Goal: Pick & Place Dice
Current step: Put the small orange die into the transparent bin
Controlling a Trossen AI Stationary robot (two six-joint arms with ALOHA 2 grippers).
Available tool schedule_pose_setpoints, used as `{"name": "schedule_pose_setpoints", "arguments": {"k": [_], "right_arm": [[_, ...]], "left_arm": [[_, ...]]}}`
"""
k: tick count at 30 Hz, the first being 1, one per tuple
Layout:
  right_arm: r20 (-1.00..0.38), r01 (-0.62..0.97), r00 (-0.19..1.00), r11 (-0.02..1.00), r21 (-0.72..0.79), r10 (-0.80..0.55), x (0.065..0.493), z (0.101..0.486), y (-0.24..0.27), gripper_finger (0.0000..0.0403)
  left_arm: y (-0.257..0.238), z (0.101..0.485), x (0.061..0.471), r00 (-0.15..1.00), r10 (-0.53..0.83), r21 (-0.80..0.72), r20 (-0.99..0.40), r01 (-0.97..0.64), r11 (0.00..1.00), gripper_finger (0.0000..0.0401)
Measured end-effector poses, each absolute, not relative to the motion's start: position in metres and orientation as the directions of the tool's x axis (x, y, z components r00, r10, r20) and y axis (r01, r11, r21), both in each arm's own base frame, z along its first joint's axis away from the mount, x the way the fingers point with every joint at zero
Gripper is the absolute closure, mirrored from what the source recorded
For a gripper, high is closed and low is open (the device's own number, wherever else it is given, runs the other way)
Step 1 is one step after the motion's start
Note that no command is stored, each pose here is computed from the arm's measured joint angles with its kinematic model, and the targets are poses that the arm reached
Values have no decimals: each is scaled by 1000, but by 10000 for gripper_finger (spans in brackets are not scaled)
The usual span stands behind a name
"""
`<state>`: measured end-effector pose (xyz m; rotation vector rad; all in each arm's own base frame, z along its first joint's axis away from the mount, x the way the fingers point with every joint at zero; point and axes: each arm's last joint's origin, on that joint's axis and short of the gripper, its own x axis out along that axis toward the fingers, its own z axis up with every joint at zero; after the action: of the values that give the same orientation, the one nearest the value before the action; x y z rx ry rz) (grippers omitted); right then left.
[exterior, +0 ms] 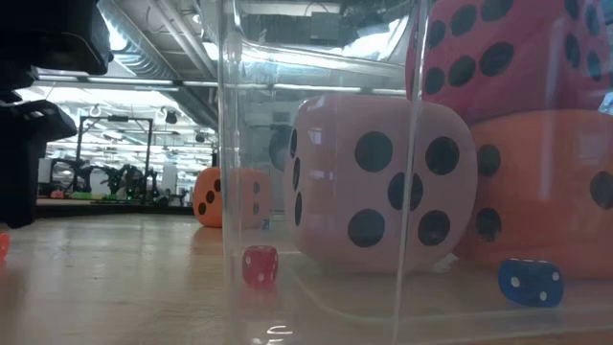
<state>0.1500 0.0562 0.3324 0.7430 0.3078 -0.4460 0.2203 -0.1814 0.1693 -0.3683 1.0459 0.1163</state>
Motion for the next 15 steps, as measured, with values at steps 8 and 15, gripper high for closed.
{"name": "schedule_pose_setpoints", "arguments": {"k": [8,15], "right_arm": [[-421,492,863,651,578,-279,150,332,56,239],[-421,492,863,651,578,-279,150,332,56,239]], "left_arm": [[-180,169,222,509,-66,-234,-858,-274,933,175],[-184,152,228,483,-61,-213,-874,-266,940,175]]}}
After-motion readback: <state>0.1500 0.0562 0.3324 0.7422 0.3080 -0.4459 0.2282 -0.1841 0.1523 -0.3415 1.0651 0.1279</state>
